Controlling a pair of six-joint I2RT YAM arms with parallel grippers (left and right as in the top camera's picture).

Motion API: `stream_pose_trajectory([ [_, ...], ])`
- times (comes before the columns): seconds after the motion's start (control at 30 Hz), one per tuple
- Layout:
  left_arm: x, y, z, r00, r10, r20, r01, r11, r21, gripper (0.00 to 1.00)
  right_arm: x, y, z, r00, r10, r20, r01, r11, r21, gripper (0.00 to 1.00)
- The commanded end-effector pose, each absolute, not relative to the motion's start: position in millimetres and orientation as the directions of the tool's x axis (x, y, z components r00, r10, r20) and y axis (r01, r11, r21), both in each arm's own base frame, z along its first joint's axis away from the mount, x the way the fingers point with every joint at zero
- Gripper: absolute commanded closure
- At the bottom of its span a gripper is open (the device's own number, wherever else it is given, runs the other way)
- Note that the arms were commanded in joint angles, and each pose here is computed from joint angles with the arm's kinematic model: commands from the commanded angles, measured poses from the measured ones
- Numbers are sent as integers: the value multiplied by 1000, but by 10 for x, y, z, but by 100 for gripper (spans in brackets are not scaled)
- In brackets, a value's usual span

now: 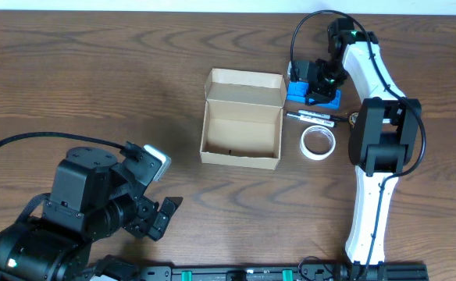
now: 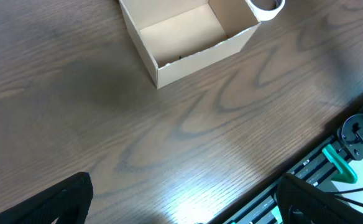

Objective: Pack container
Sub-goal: 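Carry the eraser left and lower it into the box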

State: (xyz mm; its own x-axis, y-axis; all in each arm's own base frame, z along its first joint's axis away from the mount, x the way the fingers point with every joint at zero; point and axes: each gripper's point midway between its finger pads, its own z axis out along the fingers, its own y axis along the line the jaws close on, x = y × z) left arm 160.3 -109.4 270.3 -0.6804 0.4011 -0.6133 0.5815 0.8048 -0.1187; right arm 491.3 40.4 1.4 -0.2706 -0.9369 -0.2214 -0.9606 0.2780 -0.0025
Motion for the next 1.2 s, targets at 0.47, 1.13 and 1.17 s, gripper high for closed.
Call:
stream_pose_trajectory([
  [0.47,1592,-1109,2730,-674,403,-619,591,797,-124,5,4986,365,1302,-421,-857,-296,-856,484,-181,64],
  [1.13,1593,-1109,2730,-674,403,-619,591,797,-123,5,4182,1972,1961,-171,-836,-522,-976,217,-26,64],
  [1.17,1593,-1110,2730,-674,403,-619,591,797,-124,5,4141,2042,1960,-167,-837,-522,-978,207,-18,64],
])
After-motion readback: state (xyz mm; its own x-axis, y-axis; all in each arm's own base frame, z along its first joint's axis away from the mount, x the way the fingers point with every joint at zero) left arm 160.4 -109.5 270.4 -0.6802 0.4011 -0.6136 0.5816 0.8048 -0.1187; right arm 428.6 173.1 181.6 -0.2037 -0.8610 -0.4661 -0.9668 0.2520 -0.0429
